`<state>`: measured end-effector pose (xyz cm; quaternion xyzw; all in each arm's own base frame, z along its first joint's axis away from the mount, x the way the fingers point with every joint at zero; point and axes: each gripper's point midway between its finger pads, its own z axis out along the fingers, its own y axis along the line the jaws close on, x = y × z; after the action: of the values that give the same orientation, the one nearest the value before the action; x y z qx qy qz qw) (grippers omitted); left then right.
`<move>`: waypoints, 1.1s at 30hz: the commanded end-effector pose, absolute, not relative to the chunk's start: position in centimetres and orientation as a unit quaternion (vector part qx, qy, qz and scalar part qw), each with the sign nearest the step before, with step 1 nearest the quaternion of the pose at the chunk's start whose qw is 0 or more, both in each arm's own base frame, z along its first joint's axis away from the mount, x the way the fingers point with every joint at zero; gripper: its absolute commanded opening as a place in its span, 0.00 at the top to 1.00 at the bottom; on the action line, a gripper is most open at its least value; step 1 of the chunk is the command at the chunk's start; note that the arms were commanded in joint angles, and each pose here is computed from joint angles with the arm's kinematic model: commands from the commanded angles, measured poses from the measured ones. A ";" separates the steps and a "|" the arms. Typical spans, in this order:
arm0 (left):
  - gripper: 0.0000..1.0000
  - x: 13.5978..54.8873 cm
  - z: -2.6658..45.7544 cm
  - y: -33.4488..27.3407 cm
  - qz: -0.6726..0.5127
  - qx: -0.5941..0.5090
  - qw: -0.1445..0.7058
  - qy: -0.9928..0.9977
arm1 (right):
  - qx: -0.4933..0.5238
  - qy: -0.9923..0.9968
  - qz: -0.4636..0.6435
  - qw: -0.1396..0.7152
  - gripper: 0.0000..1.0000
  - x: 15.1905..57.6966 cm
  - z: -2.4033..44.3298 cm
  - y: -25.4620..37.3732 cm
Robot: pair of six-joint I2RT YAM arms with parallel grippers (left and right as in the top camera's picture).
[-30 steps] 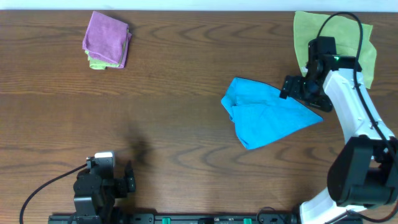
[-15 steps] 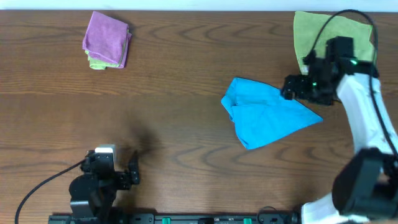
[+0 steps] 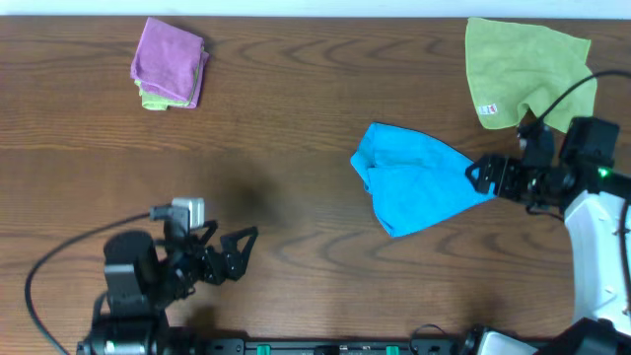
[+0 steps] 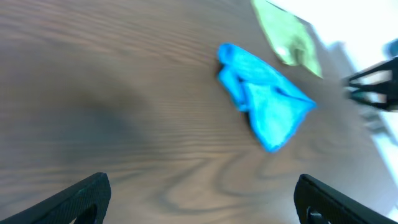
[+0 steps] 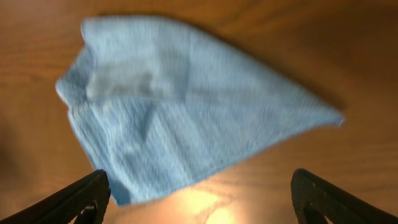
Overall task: Fold the cloth
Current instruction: 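Regrasp the blue cloth's right corner with the right gripper, then reach the left gripper to the blue cloth's left corner and grasp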
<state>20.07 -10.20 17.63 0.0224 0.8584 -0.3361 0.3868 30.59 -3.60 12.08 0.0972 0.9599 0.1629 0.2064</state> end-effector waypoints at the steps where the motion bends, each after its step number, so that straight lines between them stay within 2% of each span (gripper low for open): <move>1: 0.05 20.0 20.4 -13.1 -0.401 0.065 0.340 0.848 | 0.088 0.955 0.184 0.217 0.07 30.0 12.2 -2.9; 8: 0.05 21.4 21.7 -17.5 -0.440 0.119 0.273 0.847 | 0.079 0.948 0.199 0.237 0.07 30.0 13.1 -2.2; 15: 0.05 25.0 20.1 -19.0 -0.479 -0.007 0.201 0.855 | 0.073 0.942 0.219 0.245 0.05 29.9 13.8 -1.4; 27: 0.05 27.2 11.6 -25.4 -0.487 -0.072 0.051 0.869 | 0.073 0.941 0.227 0.242 0.03 29.8 13.9 -1.1; 33: 0.05 27.3 8.6 -28.5 -0.498 -0.085 0.010 0.863 | 0.074 0.941 0.228 0.238 0.02 29.6 13.8 -1.1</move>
<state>27.73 -27.19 9.04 -0.0643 0.8669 -0.4925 0.0429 29.67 -1.22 13.45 0.0806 0.9438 0.2223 0.2311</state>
